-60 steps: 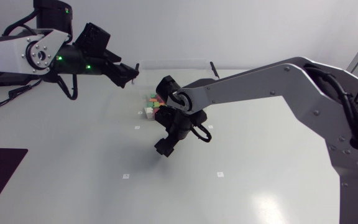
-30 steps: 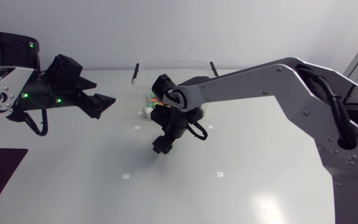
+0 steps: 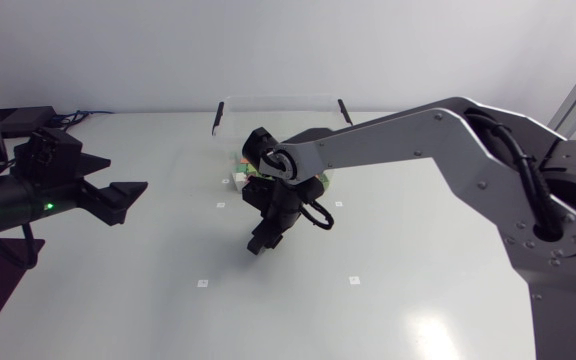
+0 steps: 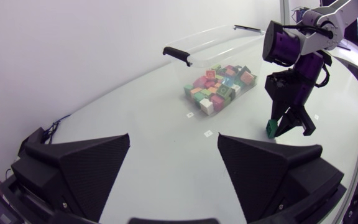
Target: Place the duplo bricks in the container
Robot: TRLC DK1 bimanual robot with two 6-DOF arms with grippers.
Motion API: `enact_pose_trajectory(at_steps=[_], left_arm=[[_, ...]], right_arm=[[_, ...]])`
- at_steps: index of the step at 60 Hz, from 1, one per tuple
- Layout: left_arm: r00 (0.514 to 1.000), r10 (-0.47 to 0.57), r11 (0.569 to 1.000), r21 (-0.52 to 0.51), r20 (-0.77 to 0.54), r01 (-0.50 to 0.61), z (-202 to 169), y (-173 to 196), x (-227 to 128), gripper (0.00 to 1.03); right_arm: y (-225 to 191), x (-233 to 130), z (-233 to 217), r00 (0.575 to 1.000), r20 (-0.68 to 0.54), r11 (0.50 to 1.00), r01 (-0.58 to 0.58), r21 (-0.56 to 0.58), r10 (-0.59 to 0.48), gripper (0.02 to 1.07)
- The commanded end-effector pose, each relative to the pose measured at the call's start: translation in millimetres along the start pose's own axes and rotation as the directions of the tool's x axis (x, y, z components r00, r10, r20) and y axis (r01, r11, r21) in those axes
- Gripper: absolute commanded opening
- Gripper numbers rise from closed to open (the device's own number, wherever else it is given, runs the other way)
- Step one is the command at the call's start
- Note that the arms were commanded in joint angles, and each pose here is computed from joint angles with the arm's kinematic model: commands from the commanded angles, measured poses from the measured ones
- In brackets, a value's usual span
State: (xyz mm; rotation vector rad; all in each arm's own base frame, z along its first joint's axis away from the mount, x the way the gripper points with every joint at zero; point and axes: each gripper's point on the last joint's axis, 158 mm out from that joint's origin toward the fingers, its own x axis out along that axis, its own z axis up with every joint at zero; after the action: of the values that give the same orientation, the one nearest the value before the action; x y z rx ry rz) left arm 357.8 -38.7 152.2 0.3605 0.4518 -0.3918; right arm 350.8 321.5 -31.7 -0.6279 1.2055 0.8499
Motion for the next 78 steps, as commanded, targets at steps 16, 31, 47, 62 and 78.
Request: enact_pose_trajectory(at_steps=[16, 31, 47, 62, 78], left_arm=[[0.989, 0.092, 0.994, -0.073, 0.115, -0.084, -7, -3, -30, 0.98], [0.976, 0.143, 0.982, -0.148, 0.162, -0.119, -11, -2, -46, 0.98], [0.952, 0.213, 0.954, -0.256, 0.221, -0.154, -8, 6, -65, 0.99], [0.908, 0.270, 0.944, -0.276, 0.320, -0.183, -1, 0, -87, 0.99], [0.866, 0.321, 0.930, -0.302, 0.384, -0.211, -2, -3, -104, 0.99]], right_arm=[[-9, -66, 9, 0.995, 0.083, 0.999, 0.051, -0.004, -0.051, 0.33], [-36, -128, 23, 0.975, 0.192, 0.993, 0.102, 0.051, -0.110, 0.34], [-74, -188, 41, 0.926, 0.320, 0.975, 0.155, 0.159, -0.200, 0.34], [-106, -243, 61, 0.838, 0.447, 0.942, 0.212, 0.261, -0.313, 0.34], [-133, -265, 77, 0.753, 0.511, 0.904, 0.275, 0.327, -0.414, 0.34]])
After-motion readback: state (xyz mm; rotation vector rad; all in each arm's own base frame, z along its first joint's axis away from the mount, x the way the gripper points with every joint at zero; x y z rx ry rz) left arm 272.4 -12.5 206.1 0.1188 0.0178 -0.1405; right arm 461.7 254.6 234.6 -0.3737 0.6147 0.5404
